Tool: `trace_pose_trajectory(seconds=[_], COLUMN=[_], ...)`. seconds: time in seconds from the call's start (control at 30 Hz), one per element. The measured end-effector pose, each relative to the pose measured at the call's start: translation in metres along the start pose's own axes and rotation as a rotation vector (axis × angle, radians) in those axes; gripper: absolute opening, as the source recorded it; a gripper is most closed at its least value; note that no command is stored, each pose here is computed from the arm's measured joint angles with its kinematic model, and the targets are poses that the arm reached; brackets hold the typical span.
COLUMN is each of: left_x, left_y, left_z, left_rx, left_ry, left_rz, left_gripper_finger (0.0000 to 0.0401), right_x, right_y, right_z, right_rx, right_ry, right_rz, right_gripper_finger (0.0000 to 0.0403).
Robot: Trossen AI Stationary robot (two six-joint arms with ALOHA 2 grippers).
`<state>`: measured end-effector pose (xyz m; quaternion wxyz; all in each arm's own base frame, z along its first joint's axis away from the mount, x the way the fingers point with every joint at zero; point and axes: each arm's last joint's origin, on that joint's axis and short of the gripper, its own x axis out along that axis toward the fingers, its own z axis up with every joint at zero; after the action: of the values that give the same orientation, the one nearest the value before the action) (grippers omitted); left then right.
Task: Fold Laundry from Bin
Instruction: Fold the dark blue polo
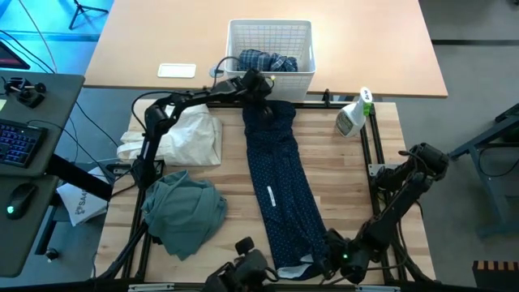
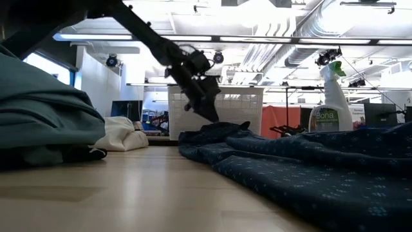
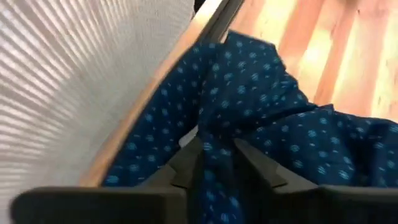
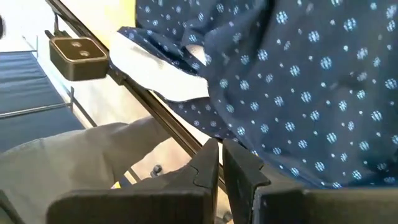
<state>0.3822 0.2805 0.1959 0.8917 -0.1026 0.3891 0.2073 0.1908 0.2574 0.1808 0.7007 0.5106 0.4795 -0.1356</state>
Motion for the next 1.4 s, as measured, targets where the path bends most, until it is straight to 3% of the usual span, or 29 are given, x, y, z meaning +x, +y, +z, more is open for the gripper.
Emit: trace_pose_trajectory(seconds=[0.17,0.3,0.37,0.43,0.6,0.7,0.83,1.03,1.2,1.27,1.4], left_x=[-0.026,-0.027,-0.016,0.001,0.033,0.041,0.037,0.014,0.004,0.005,0.023], left_y=[-0.002,-0.022,-0.034,-0.043,-0.042,-0.036,-0.030,-0.031,-0.064,-0.080,-0.109], left_z=[0.025,0.033,0.029,0.017,-0.009,-0.016,-0.008,0.017,0.029,0.031,0.029], left_rx=[0.074,0.125,0.129,0.105,0.047,0.046,0.081,0.147,0.199,0.228,0.257], left_ry=[0.048,-0.011,0.008,0.088,0.252,0.287,0.256,0.265,0.227,0.211,0.188], left_rz=[0.050,-0.209,-0.286,-0.269,-0.051,-0.025,-0.006,-0.044,-0.274,-0.265,-0.107], left_gripper_finger=[0.0114,0.0111,0.0100,0.0086,0.0055,0.0045,0.0039,0.0037,0.0037,0.0037,0.0037], right_x=[-0.002,-0.005,-0.005,-0.003,0.009,0.017,0.025,0.042,0.042,0.041,0.041], right_y=[0.007,0.012,0.012,0.010,0.004,0.000,-0.005,-0.023,-0.031,-0.032,-0.032], right_z=[0.011,0.024,0.029,0.032,0.030,0.019,-0.001,-0.033,-0.047,-0.048,-0.046], right_rx=[-0.032,-0.076,-0.103,-0.130,-0.183,-0.196,-0.181,-0.102,-0.037,-0.026,-0.027], right_ry=[-0.035,-0.133,-0.164,-0.176,-0.170,-0.162,-0.145,0.069,0.077,0.054,0.041], right_rz=[0.034,0.067,0.054,0.033,-0.027,-0.022,-0.001,-0.070,-0.087,-0.077,-0.081], right_gripper_finger=[0.0018,0.0018,0.0018,0.0016,0.0002,0.0002,0.0001,0.0000,0.0000,0.0000,0.0000])
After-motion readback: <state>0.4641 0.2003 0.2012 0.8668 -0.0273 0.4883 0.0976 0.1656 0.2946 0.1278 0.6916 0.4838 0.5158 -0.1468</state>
